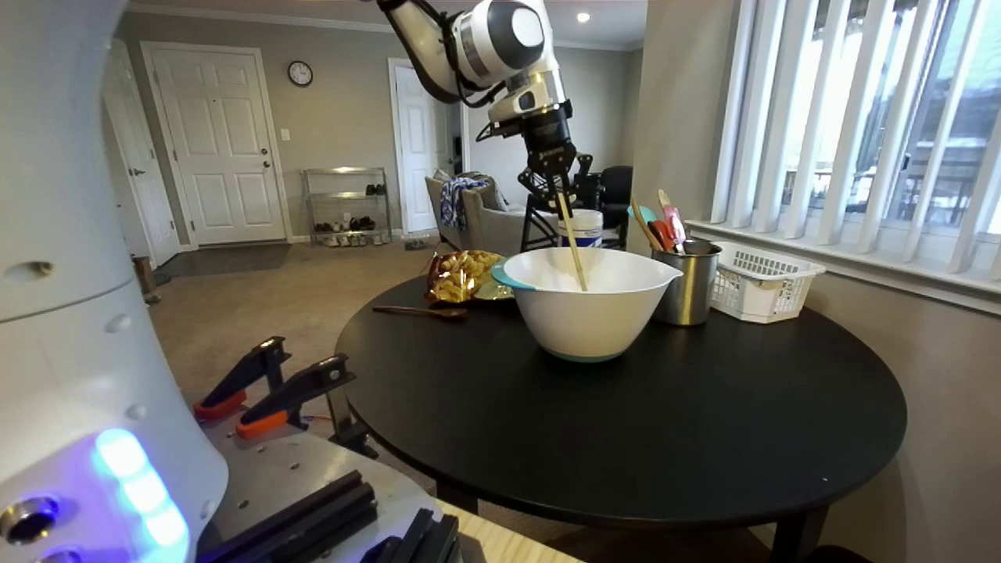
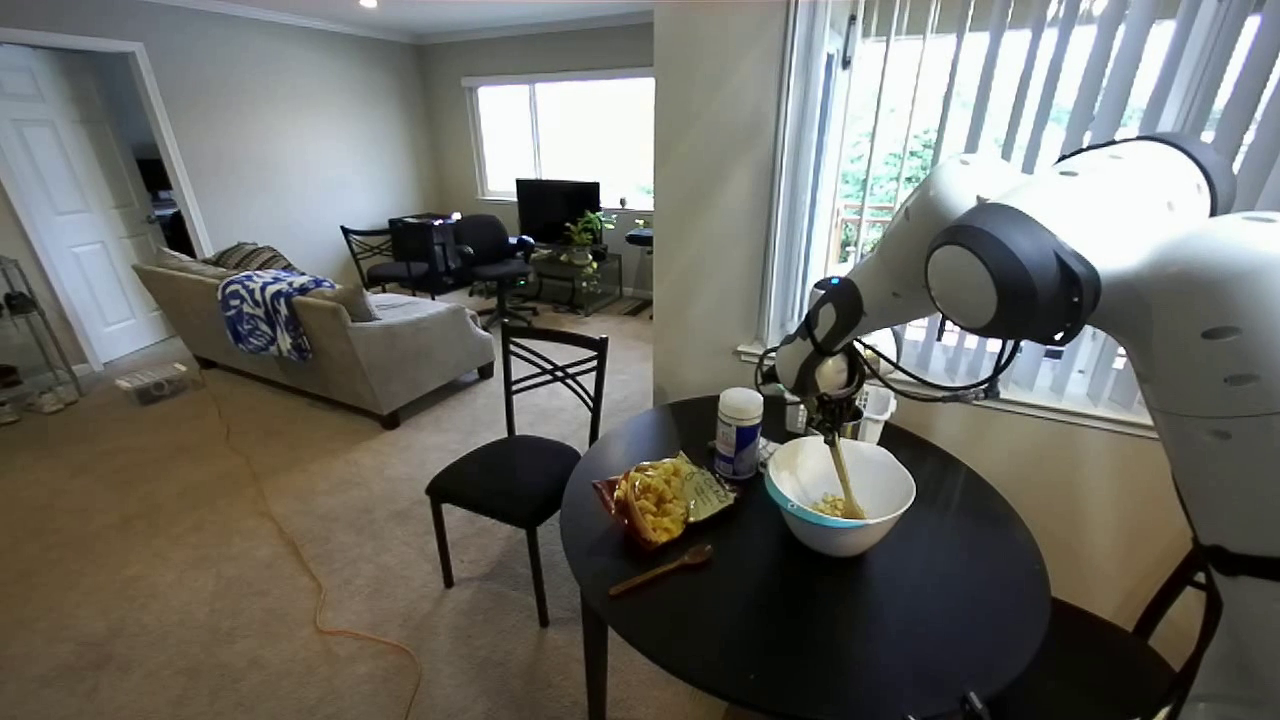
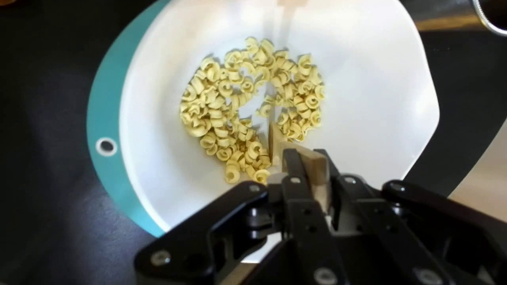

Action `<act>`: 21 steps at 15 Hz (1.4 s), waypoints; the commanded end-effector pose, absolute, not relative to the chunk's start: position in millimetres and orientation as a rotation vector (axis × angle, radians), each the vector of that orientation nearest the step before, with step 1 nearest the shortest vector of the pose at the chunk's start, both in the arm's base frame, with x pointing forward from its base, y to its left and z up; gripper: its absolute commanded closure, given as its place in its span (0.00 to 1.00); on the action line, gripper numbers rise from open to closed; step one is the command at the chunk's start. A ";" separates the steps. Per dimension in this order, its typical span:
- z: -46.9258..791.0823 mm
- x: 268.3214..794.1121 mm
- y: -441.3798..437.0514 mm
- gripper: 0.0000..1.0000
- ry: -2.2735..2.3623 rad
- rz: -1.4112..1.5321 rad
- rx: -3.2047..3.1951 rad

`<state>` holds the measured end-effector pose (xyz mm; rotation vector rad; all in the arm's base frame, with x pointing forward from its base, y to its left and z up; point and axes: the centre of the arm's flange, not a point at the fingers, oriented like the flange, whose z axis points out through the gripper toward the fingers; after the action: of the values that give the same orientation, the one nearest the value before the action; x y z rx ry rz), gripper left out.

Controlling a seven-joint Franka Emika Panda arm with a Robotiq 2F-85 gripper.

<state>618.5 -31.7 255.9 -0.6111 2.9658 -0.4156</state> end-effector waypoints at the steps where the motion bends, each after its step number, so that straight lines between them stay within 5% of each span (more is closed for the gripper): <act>1: 244.7 608.1 -19.7 0.95 3.066 -0.259 -0.646; 7: 257.4 613.0 1.4 0.95 3.003 -0.052 -0.682; 19: 258.6 612.8 4.1 0.97 2.996 -0.136 -0.671; 20: 258.6 612.8 4.5 0.64 2.999 -0.137 -0.674; 21: 258.4 612.7 5.0 0.62 3.000 -0.134 -0.672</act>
<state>624.1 -3.9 270.2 -0.7008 2.9773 -0.1565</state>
